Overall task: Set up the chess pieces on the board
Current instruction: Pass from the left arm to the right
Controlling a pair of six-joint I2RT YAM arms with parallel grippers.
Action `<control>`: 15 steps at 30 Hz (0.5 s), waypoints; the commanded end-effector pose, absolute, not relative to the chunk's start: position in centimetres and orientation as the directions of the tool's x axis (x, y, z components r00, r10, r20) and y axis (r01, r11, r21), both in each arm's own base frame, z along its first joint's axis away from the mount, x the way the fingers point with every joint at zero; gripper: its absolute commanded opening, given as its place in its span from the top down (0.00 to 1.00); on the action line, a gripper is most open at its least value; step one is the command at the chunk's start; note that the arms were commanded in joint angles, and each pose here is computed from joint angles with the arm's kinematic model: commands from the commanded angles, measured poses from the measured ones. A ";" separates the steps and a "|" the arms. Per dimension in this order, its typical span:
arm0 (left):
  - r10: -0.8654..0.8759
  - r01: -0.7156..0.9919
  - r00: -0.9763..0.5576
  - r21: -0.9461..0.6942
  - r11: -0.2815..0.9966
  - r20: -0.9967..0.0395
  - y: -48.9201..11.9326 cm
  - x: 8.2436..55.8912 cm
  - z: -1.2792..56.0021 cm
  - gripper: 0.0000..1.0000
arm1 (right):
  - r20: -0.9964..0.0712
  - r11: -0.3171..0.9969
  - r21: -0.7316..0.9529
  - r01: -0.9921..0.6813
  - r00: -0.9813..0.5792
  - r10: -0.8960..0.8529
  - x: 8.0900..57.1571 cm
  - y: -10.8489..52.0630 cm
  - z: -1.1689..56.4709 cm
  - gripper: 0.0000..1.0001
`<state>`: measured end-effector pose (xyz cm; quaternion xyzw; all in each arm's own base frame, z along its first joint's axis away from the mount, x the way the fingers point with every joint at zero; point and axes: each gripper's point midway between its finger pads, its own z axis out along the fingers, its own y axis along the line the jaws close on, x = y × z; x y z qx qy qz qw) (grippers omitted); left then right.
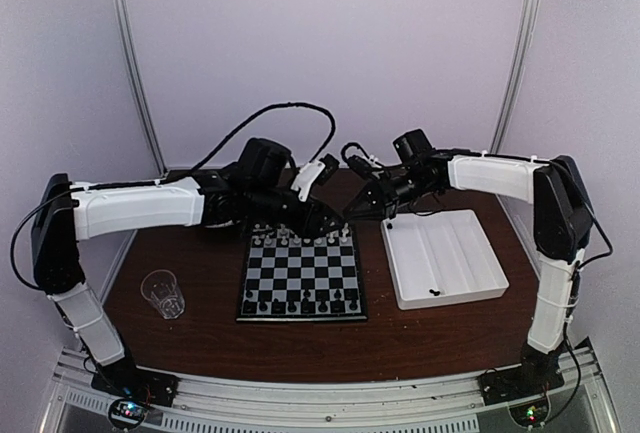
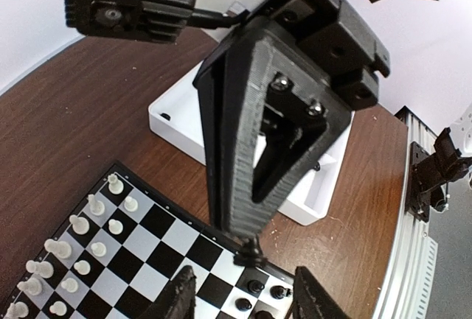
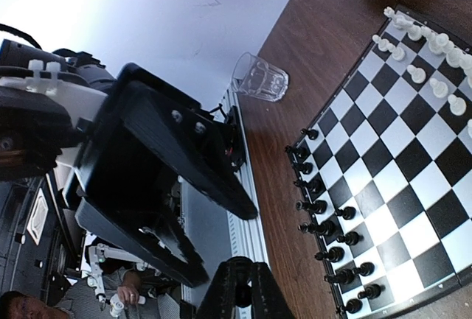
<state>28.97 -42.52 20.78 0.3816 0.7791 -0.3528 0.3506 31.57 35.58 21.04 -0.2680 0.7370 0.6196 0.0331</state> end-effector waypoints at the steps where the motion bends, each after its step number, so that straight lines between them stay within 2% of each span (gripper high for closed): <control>1: 0.328 0.852 -0.394 -0.208 0.480 -0.858 -40.4 28.1 23.9 0.54 | -0.456 0.166 0.814 -0.557 -0.789 -0.411 31.0 34.5 21.2 0.91; 8: 0.316 0.783 -0.371 -0.112 0.611 -0.873 -34.0 27.1 25.7 0.51 | -0.508 0.255 0.629 -0.734 -0.636 -0.581 29.4 35.4 19.9 0.90; 15: 0.249 0.643 -0.331 -0.025 0.765 -0.910 -26.6 26.7 28.1 0.48 | -0.487 0.220 0.475 -0.852 -0.463 -0.741 26.9 38.9 18.3 0.90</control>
